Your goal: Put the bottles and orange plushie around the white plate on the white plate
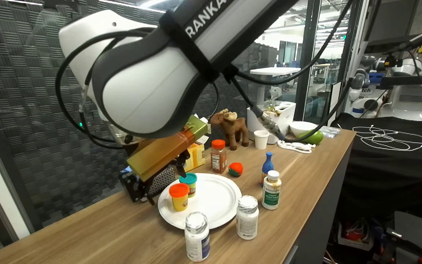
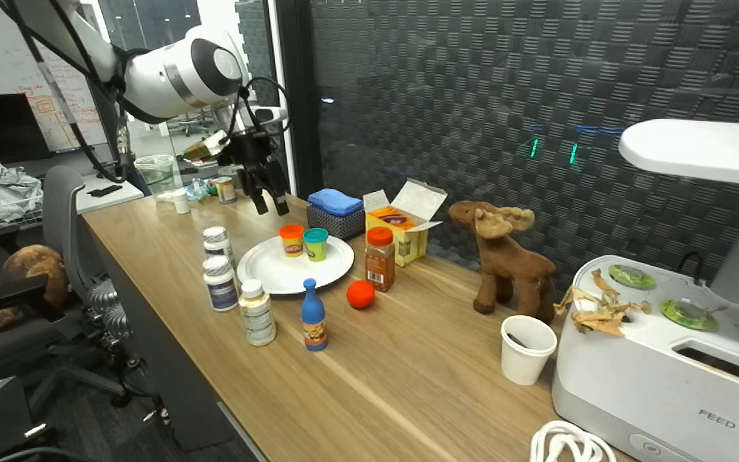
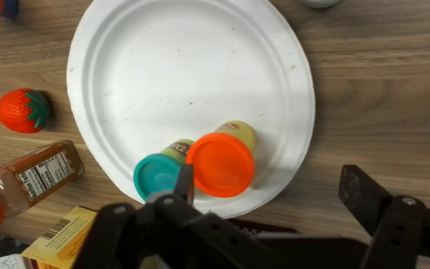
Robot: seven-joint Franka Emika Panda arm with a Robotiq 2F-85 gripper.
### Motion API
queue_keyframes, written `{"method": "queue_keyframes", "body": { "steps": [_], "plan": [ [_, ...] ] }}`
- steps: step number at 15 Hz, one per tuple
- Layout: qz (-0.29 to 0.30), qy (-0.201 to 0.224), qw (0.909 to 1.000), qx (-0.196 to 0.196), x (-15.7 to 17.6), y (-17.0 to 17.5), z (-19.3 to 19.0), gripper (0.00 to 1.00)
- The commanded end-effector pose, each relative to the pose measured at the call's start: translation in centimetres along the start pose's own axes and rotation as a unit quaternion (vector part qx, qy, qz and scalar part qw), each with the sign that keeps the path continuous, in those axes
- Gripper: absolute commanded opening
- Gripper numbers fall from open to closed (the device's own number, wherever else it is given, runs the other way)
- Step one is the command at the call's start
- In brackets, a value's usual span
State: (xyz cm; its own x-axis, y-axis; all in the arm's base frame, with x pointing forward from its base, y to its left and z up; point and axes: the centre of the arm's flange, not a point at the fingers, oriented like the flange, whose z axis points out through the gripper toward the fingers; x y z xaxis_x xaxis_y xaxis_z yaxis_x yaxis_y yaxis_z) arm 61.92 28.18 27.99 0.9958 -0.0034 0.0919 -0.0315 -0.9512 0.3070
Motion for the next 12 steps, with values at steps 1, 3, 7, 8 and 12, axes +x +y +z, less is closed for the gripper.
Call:
{"method": "queue_keyframes", "body": {
  "steps": [1, 3, 7, 8, 12],
  "plan": [
    [0.016, 0.018, 0.9985, 0.048, -4.1, 0.8, -3.3, 1.0],
    [0.031, 0.014, 0.9969, 0.071, -5.6, 1.2, -4.2, 1.0],
    [0.066, 0.014, 0.995, 0.074, -8.3, 2.9, -3.9, 1.0],
    [0.068, 0.012, 0.9943, 0.082, -9.0, 3.0, -3.6, 1.0],
    [0.064, 0.002, 0.99, 0.126, -11.1, 2.6, -1.8, 1.0]
  ]
}}
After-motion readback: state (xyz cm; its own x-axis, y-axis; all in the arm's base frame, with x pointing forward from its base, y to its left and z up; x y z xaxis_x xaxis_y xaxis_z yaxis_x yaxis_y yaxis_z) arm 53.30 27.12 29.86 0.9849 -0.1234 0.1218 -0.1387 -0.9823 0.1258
